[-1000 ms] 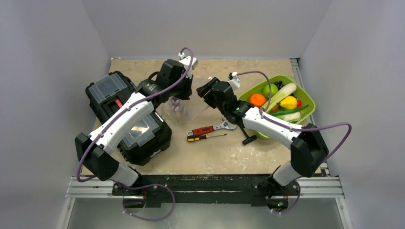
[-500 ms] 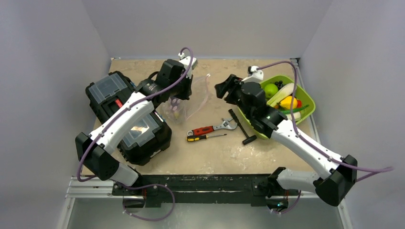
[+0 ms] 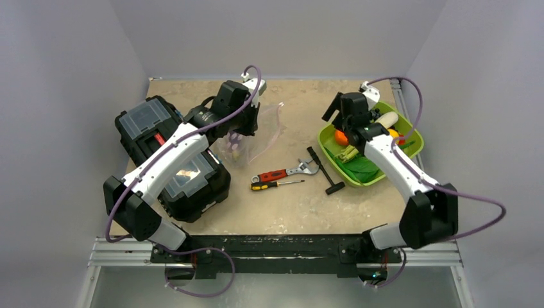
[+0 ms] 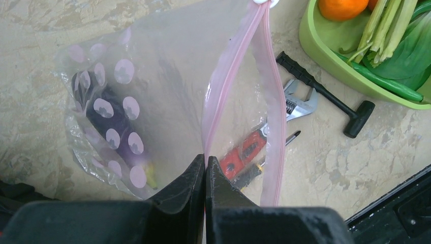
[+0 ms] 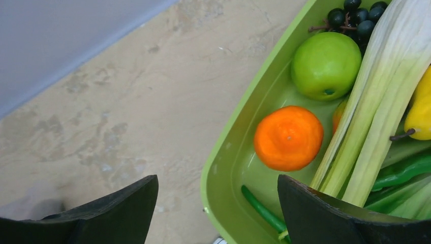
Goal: Place the food in the zip-top bag and seal the zipper
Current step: Pick up the fake fruit from the bin.
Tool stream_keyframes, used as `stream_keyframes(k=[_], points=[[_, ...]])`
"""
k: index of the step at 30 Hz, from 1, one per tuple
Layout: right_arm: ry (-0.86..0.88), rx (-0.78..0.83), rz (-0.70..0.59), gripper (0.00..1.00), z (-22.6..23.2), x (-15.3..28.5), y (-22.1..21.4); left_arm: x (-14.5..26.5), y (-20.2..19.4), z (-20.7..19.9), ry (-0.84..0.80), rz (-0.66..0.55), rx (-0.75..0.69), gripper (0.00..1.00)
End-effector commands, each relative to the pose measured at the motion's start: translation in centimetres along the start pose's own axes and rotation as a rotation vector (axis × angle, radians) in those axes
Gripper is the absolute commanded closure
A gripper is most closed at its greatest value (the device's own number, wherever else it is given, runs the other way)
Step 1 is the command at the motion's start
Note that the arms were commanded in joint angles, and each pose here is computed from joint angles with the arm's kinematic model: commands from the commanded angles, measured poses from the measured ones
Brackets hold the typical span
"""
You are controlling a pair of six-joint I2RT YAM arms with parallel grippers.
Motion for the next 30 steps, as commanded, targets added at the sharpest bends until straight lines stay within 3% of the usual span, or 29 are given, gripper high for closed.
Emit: stream_keyframes(k=[1, 10, 16, 21, 25, 30], points=[[-0.104, 0.124, 0.02, 0.12, -0.9, -2.5, 0.6, 0.9, 1.8, -0.3, -0.015, -0.053, 0.023, 1.0], [-0.33, 0.555, 0.229, 0.1, -4.0, -8.4, -2.7, 1.1, 1.8, -1.0, -0.054, -0.048, 0.028, 1.0], [-0.421, 0.7, 0.228, 0.04, -5.5, -9.8, -2.5, 1.2, 1.8, -0.6, -0.031, -0.048, 0.021, 1.0], [-0.372, 0.667, 0.201, 0.03, -5.1, -9.1, -2.3, 1.3, 2.0, -0.4, -0.034, -0.049, 0.027, 1.0], [-0.182, 0.54, 0.132, 0.03, -2.4, -7.2, -1.4, 1.1, 2.1, 0.0, -0.051, -0.046, 0.057, 1.0], [-0.222, 0.426, 0.076, 0.03, -3.9, -5.7, -0.8, 1.0, 2.2, 0.4, -0.08, -0.041, 0.11, 1.0]])
Point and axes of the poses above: each gripper's point midway between its finger pads, its own x axis back along the fingers, its own z axis along the line the jaws close on, y = z × x, the point moved 2 cm from there along x, back along the fingers
